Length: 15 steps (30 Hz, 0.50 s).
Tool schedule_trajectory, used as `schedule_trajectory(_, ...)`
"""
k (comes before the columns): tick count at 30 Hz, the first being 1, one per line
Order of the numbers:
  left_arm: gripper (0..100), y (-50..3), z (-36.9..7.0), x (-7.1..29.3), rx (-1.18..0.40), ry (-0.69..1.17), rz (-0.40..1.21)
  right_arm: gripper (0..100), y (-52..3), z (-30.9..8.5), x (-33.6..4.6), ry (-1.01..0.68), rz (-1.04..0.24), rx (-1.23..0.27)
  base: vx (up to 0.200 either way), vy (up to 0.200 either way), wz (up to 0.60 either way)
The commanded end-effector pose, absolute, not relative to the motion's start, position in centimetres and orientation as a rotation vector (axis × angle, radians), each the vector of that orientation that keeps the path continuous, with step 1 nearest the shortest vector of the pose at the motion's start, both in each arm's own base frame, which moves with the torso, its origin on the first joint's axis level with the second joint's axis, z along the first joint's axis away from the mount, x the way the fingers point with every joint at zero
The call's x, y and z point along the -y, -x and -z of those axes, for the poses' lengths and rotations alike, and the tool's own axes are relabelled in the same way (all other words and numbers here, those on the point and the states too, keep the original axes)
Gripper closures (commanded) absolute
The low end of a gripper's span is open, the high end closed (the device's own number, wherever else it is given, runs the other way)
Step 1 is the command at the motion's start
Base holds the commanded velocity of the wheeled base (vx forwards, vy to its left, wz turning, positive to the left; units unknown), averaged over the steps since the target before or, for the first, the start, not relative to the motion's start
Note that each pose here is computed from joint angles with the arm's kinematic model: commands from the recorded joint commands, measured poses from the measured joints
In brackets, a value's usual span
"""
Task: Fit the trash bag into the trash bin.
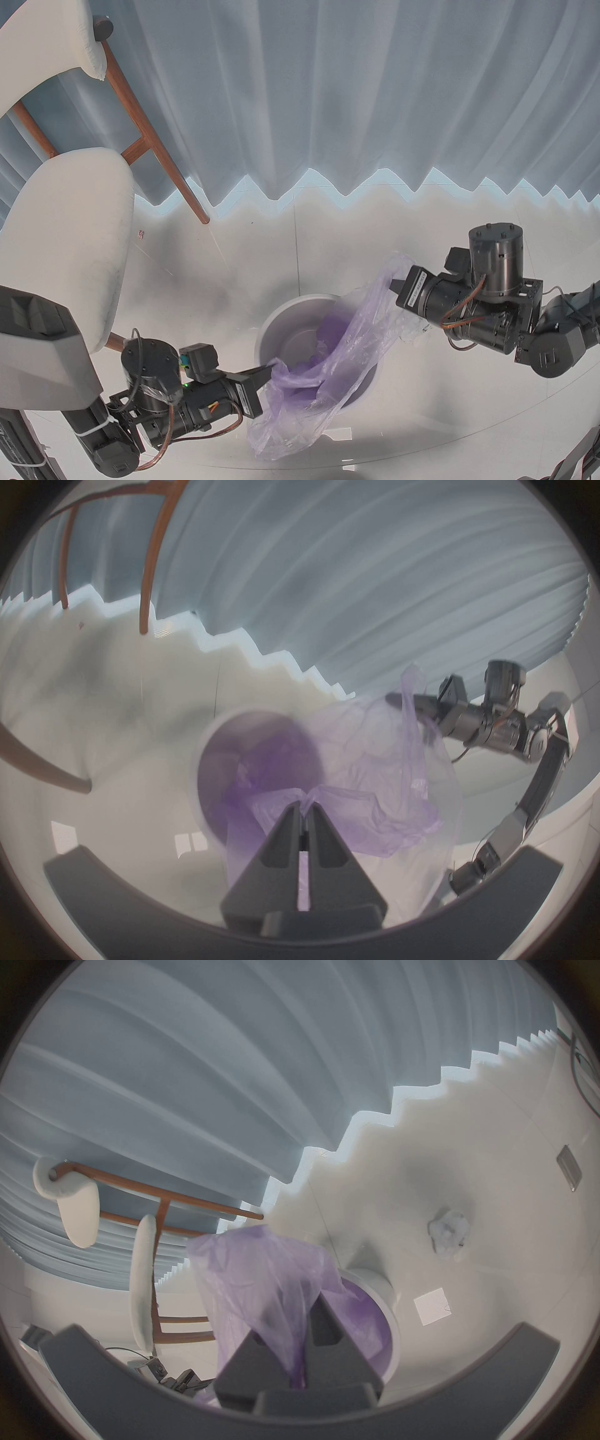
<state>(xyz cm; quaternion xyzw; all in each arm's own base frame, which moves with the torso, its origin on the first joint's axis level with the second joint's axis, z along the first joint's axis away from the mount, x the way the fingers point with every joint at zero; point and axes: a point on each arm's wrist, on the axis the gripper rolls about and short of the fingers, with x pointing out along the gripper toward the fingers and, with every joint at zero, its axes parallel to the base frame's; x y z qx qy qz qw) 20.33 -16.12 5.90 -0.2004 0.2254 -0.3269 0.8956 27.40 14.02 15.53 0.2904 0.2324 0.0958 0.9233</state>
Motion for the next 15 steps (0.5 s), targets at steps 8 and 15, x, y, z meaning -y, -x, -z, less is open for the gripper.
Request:
schedule_trajectory(8, 100, -20.9, -10.4, 13.0, -0.269, 0.497, 0.606, 100, -33.0, -18.5, -14.5, -0.584, -0.240, -0.443, 0.000, 0.000, 0.00)
schedule_trajectory(15, 100, -20.6, -9.8, 13.6, -0.290, 0.493, 0.580, 100, -35.4, -17.8, -15.7, -0.475, -0.316, -0.454, 0.000, 0.000, 0.00)
